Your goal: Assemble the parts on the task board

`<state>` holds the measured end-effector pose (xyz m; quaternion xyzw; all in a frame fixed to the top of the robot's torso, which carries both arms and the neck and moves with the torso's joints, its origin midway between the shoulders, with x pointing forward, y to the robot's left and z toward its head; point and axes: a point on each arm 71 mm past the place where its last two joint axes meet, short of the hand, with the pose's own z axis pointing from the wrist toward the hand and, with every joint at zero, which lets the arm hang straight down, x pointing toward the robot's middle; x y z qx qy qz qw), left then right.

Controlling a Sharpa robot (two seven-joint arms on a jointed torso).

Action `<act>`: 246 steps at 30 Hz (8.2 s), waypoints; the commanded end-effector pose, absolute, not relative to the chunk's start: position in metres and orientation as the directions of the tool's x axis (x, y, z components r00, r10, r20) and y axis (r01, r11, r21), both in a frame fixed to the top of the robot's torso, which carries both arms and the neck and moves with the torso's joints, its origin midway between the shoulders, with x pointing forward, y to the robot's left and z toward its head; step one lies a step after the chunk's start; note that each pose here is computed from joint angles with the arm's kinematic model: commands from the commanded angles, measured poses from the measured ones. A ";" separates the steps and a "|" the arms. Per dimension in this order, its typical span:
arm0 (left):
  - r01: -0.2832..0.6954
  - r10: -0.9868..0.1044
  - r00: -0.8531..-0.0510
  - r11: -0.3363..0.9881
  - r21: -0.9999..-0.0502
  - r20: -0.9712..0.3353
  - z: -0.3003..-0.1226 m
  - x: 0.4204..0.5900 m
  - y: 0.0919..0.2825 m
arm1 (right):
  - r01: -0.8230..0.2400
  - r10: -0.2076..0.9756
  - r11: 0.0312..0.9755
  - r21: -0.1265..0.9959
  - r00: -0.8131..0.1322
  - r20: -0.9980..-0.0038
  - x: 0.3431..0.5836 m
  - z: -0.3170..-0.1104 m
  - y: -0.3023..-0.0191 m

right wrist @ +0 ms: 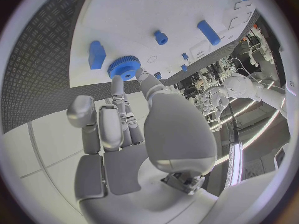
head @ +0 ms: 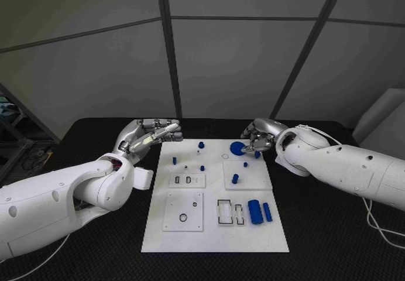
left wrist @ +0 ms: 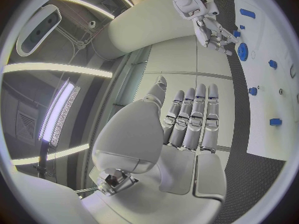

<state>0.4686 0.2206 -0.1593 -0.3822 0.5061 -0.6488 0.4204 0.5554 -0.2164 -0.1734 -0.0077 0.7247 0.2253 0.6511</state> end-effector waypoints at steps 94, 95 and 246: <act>0.148 -0.927 -0.367 -0.138 -0.979 0.075 -0.162 0.472 0.216 | -0.497 0.196 0.856 0.145 0.052 -0.979 0.542 -0.156 -0.130; 0.148 -0.927 -0.367 -0.138 -0.979 0.075 -0.162 0.472 0.215 | -0.502 0.195 0.853 0.142 0.053 -0.979 0.542 -0.156 -0.125; 0.136 -0.935 -0.348 -0.125 -0.983 0.071 -0.170 0.478 0.220 | -0.313 0.419 0.813 0.491 -0.270 -0.867 0.544 -0.217 -0.269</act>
